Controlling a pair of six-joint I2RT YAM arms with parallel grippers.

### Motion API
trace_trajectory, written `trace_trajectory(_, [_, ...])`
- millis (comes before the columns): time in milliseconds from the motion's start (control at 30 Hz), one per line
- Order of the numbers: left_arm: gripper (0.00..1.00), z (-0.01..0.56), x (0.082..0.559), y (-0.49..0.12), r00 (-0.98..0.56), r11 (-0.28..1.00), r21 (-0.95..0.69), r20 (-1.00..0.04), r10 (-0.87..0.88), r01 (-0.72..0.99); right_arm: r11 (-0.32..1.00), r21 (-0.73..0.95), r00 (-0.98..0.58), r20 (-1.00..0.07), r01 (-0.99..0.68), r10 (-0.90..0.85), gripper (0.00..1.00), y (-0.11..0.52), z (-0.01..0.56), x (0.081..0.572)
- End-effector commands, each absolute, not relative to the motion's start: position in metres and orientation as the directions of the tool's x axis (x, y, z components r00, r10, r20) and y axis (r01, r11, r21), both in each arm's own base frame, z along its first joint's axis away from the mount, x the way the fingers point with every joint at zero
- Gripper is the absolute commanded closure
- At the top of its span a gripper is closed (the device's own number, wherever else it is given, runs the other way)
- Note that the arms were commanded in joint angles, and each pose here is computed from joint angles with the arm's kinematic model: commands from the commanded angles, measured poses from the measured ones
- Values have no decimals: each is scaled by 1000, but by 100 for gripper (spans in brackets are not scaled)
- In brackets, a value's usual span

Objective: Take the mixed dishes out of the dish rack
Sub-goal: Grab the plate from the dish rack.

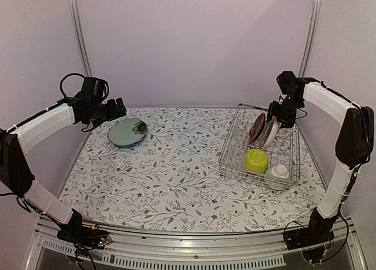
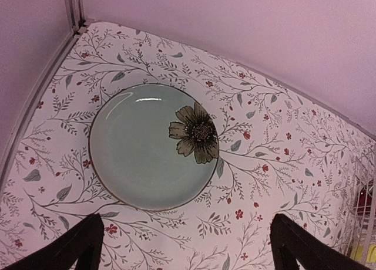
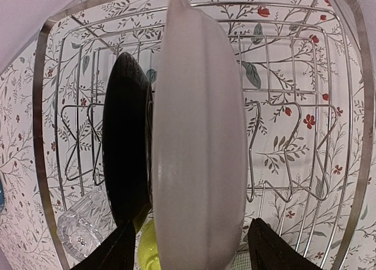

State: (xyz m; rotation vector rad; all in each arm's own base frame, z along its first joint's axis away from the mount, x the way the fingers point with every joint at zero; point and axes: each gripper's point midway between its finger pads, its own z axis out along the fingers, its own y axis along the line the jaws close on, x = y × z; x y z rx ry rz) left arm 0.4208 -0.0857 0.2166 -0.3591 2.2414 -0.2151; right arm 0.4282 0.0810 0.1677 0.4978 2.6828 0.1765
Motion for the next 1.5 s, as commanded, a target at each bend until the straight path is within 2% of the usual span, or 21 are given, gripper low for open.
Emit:
trace_trajectory(0, [0, 218, 417, -88, -615, 951, -256, -726, -308, -174, 920, 207, -852, -351, 334, 389, 35, 81, 155, 437])
trace_trajectory(600, [0, 216, 420, -91, -618, 950, -264, -723, -309, -166, 919, 184, -866, -311, 349, 391, 48, 75, 129, 443])
trace_trajectory(733, [0, 216, 420, -90, -615, 950, -262, -725, -309, -169, 922, 179, -869, -310, 344, 385, 59, 75, 127, 444])
trace_trajectory(933, [1, 216, 421, -91, -616, 950, -264, -724, -310, -167, 922, 179, -870, -310, 343, 384, 61, 75, 127, 445])
trace_trajectory(1067, [0, 215, 421, -91, -617, 950, -264, -723, -310, -168, 923, 188, -865, -327, 335, 381, 71, 75, 137, 445])
trace_trajectory(1233, [1, 213, 422, -92, -620, 949, -268, -720, -313, -169, 926, 193, -862, -341, 326, 374, 72, 75, 149, 444])
trace_trajectory(1333, [0, 214, 423, -93, -620, 947, -274, -718, -316, -165, 926, 197, -860, -350, 321, 372, 85, 75, 155, 444])
trace_trajectory(1467, [1, 215, 423, -94, -618, 946, -280, -718, -320, -164, 927, 199, -858, -354, 319, 371, 87, 75, 162, 444])
